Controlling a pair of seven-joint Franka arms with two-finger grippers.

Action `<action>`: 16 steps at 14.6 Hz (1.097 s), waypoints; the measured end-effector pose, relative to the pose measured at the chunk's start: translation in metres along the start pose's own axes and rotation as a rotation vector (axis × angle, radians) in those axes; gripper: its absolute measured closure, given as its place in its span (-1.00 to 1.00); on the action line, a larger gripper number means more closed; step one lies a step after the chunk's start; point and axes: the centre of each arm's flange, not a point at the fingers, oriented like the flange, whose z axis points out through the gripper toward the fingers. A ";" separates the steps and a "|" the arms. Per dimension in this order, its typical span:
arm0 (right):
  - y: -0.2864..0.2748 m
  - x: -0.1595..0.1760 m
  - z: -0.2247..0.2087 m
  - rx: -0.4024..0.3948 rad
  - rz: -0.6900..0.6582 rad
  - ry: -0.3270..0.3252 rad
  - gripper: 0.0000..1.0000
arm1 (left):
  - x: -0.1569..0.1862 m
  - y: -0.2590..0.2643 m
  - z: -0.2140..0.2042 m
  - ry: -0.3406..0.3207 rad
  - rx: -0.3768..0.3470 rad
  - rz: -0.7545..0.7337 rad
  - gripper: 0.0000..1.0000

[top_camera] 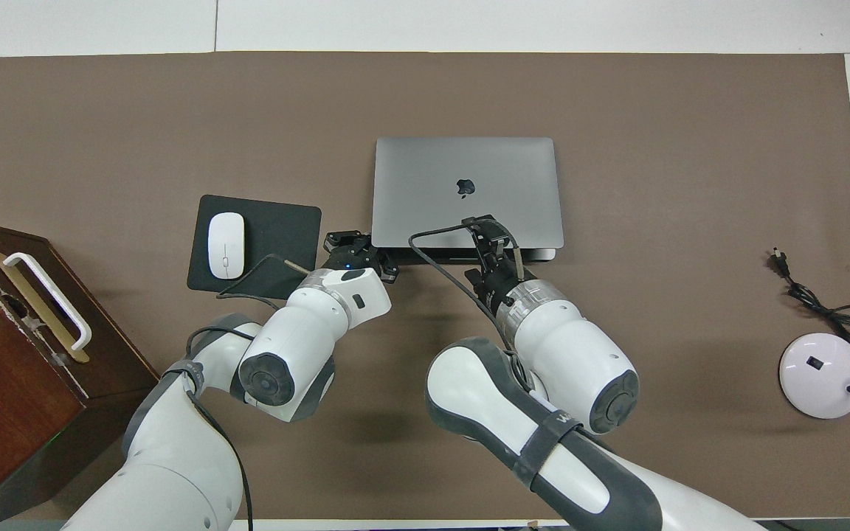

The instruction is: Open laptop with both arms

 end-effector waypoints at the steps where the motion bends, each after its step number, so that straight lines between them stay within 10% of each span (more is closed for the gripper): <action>1: 0.002 0.000 0.002 -0.005 -0.003 0.000 -1.00 | 0.000 0.000 0.000 0.000 0.000 0.000 0.98; 16: 0.007 0.000 0.009 -0.018 -0.037 0.001 -1.00 | 0.000 0.004 0.000 0.001 -0.005 0.007 0.98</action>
